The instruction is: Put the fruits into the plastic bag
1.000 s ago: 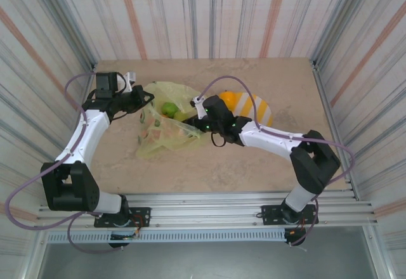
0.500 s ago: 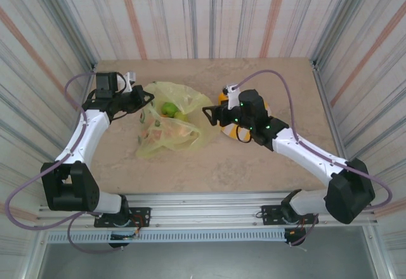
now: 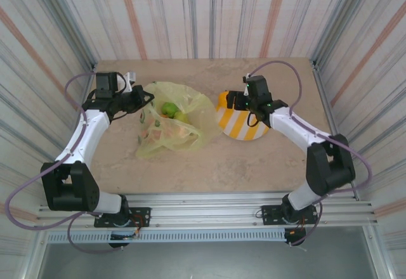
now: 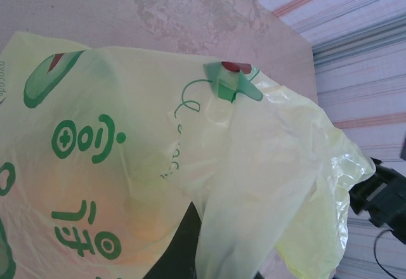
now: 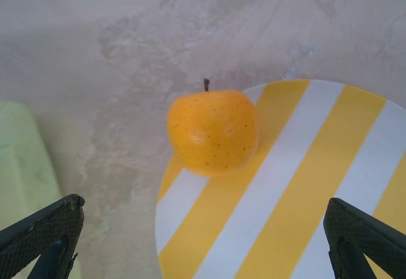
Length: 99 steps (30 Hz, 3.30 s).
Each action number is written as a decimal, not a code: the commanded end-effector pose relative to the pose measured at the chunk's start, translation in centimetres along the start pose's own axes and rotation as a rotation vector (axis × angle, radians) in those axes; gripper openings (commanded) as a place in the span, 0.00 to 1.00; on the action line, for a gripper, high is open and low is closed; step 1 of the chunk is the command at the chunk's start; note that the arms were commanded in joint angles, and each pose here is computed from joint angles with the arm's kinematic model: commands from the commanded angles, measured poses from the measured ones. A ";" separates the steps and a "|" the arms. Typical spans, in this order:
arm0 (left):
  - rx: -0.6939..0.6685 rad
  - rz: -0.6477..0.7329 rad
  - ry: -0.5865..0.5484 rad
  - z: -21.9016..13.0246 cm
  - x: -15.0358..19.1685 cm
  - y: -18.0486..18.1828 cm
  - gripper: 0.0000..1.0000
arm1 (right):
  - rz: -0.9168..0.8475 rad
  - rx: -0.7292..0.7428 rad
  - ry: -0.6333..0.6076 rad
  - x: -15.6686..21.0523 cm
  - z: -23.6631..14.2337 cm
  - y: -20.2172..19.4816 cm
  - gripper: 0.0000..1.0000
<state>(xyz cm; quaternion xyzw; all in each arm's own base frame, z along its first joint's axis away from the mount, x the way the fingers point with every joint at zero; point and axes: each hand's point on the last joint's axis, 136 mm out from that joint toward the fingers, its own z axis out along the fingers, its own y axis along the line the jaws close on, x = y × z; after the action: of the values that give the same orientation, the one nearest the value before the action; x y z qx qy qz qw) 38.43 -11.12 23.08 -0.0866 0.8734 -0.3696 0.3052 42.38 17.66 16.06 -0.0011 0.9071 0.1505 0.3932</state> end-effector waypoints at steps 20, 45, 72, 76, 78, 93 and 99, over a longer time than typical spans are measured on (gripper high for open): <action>0.021 0.002 -0.001 -0.3 0.2 -0.5 0.00 | -0.057 0.140 0.254 1.6 10.1 -0.9 0.99; 0.022 0.004 -0.004 -0.3 0.1 -0.5 0.00 | -0.072 0.123 0.319 2.0 13.2 -1.0 0.87; 0.027 -0.002 0.000 -0.2 0.2 -0.6 0.00 | -0.115 -0.259 0.039 1.8 -5.3 6.6 0.73; 0.025 -0.003 0.001 -0.2 0.2 -0.6 0.00 | -0.216 -0.363 0.023 3.8 -7.4 9.8 0.73; 0.024 -0.004 0.001 -0.2 0.2 -0.5 0.00 | -0.258 -0.398 0.025 4.9 -7.5 11.1 0.73; 0.027 0.005 -0.003 -0.3 0.2 -0.8 0.00 | -0.410 -0.454 0.099 8.8 -2.2 16.7 0.71; 0.030 0.002 -0.001 -0.3 0.2 -0.8 0.00 | -0.429 -0.498 0.096 9.3 -0.5 20.5 0.71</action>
<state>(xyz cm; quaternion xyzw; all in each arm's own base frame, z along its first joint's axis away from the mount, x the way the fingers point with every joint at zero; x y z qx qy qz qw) 38.42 -11.12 23.01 -0.0901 0.8732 -0.3709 0.3032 32.53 35.85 13.70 -0.2796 0.8593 0.2654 0.3362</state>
